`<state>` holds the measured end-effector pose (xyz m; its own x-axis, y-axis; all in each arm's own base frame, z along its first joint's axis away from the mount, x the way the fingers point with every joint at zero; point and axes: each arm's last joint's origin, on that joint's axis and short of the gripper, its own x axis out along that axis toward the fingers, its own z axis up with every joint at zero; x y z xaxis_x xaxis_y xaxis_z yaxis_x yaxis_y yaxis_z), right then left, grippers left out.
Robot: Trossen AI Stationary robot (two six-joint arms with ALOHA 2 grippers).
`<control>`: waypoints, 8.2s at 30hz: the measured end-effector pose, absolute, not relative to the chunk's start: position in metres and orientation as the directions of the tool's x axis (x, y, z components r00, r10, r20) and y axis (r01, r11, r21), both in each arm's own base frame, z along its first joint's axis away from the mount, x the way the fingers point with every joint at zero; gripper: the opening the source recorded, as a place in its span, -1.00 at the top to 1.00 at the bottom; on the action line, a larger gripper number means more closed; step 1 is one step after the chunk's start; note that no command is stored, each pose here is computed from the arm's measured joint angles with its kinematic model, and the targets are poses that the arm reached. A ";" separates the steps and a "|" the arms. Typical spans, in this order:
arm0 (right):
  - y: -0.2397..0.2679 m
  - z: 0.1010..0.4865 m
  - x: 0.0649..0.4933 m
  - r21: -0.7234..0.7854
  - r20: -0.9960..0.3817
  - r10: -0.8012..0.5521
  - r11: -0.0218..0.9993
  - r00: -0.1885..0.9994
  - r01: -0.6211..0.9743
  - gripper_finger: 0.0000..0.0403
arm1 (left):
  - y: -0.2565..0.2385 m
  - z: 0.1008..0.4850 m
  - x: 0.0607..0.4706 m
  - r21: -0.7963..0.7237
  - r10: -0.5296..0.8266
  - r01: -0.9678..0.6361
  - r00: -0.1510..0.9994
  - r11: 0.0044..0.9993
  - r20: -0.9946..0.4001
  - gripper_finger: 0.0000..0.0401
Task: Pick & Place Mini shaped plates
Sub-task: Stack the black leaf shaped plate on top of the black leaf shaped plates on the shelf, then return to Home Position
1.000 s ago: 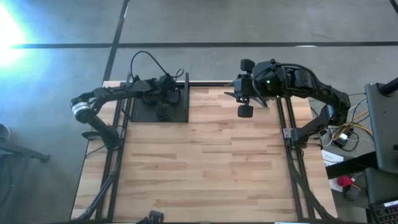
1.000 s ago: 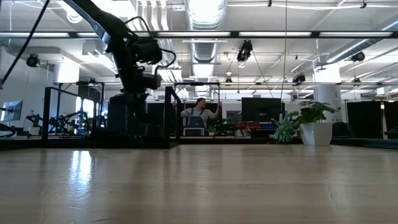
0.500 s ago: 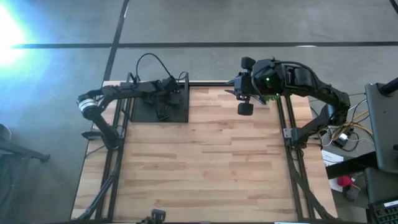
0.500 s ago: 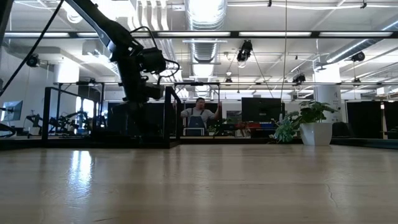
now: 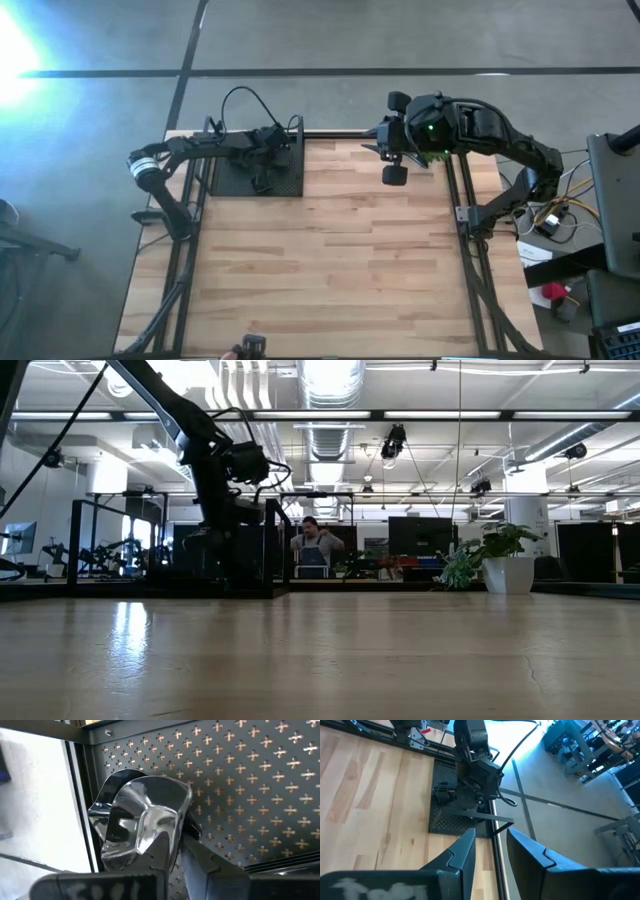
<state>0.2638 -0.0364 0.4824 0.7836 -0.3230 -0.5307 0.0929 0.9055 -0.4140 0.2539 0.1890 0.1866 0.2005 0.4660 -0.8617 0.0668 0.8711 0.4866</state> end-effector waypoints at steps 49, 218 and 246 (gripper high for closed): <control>-0.037 0.483 0.264 -0.408 -0.529 -0.325 0.907 0.784 0.101 0.46 | 0.193 0.199 0.249 0.573 0.601 -0.187 0.166 0.798 -0.782 0.74; -0.012 0.190 0.095 0.037 0.249 -0.160 0.987 0.955 0.156 0.96 | 0.029 0.180 0.093 0.108 0.355 -0.373 0.922 0.922 0.151 1.00; -0.012 0.190 0.095 0.038 0.250 -0.160 0.987 0.955 0.155 0.96 | 0.029 0.180 0.093 0.108 0.355 -0.372 0.923 0.922 0.150 1.00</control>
<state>0.0947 -0.0120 0.1904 0.9550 -0.1598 0.2497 0.1553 0.9871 0.0380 0.0926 0.0292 0.1798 0.9227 0.3552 0.1497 -0.3724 0.9217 0.1085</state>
